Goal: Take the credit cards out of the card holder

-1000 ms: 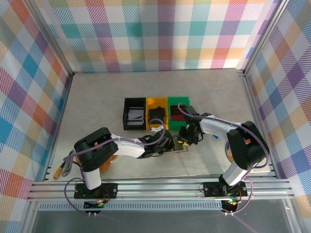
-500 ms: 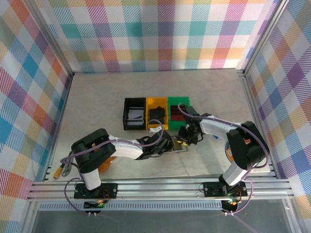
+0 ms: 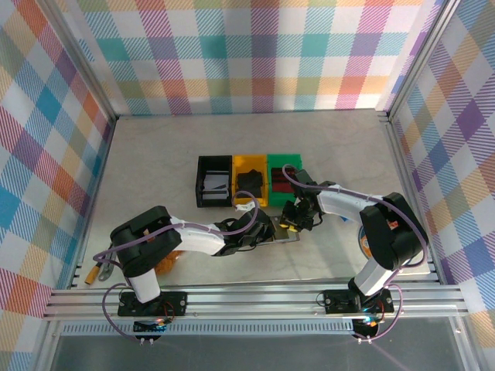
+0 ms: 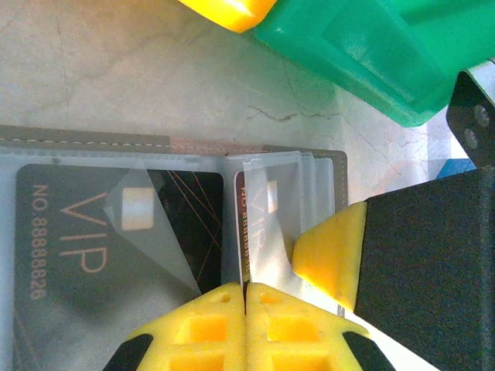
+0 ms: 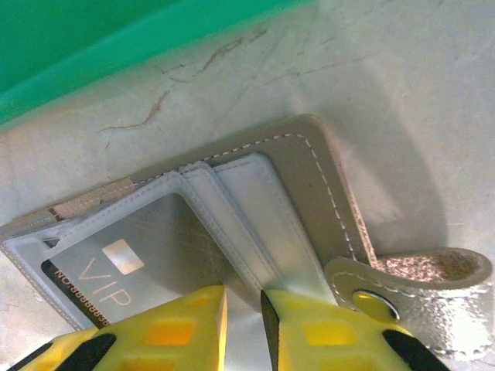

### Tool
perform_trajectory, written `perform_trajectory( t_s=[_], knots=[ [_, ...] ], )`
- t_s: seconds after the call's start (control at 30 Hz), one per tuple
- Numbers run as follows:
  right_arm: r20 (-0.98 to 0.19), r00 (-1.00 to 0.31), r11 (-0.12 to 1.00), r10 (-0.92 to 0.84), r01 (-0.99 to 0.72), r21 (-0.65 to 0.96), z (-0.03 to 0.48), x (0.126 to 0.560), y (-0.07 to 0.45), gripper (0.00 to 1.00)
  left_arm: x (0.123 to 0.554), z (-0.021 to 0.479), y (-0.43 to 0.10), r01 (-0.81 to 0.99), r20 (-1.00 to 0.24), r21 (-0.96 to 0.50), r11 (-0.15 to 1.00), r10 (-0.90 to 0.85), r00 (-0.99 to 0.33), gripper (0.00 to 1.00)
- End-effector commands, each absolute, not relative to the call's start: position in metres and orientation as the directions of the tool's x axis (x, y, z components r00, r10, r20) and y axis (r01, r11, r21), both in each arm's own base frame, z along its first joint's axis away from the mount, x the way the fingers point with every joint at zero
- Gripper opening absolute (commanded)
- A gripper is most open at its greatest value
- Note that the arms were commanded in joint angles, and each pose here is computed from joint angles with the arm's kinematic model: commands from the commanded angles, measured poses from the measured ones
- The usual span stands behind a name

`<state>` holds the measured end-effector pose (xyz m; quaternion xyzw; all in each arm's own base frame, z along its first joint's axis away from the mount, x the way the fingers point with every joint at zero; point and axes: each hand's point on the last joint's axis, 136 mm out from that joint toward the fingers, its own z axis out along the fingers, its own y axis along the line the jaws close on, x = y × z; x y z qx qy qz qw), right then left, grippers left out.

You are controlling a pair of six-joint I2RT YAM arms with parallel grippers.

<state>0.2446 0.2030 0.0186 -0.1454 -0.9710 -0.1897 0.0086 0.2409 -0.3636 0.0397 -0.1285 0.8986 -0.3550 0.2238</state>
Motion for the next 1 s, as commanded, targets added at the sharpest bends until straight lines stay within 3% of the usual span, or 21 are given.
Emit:
perform_trajectory(
  t_s=[0.0,0.33,0.53,0.63,0.87,0.97],
  knots=[
    [0.129,-0.943,0.912,0.307,0.33,0.246,-0.0108,0.2236,0.1807,0.24,0.2384,0.0383,-0.3548,-0.077,-0.33,-0.679,0.73,-0.398,-0.856,0.0],
    [0.132,-0.941,0.911,0.31,0.334,0.241,-0.0125,0.2221,0.1791,0.24,0.2371,0.0341,-0.3483,-0.099,-0.323,-0.682,0.725,-0.42,-0.848,0.01],
    [0.133,-0.941,0.91,0.312,0.336,0.244,-0.0126,0.2227,0.1792,0.24,0.2376,0.0342,-0.3491,-0.102,-0.317,-0.696,0.711,-0.431,-0.845,0.16],
    [0.135,-0.941,0.91,0.311,0.336,0.243,-0.0132,0.2214,0.179,0.24,0.2378,0.034,-0.3479,-0.104,-0.318,-0.696,0.711,-0.435,-0.842,0.18],
    [0.138,-0.94,0.908,0.313,0.339,0.246,-0.0129,0.2209,0.179,0.24,0.2376,0.0328,-0.3467,-0.11,-0.313,-0.704,0.701,-0.446,-0.838,0.18],
    [0.137,-0.94,0.908,0.313,0.338,0.248,-0.0124,0.2213,0.1792,0.24,0.2374,0.0336,-0.3492,-0.107,-0.305,-0.718,0.688,-0.449,-0.84,0.11]
  ],
)
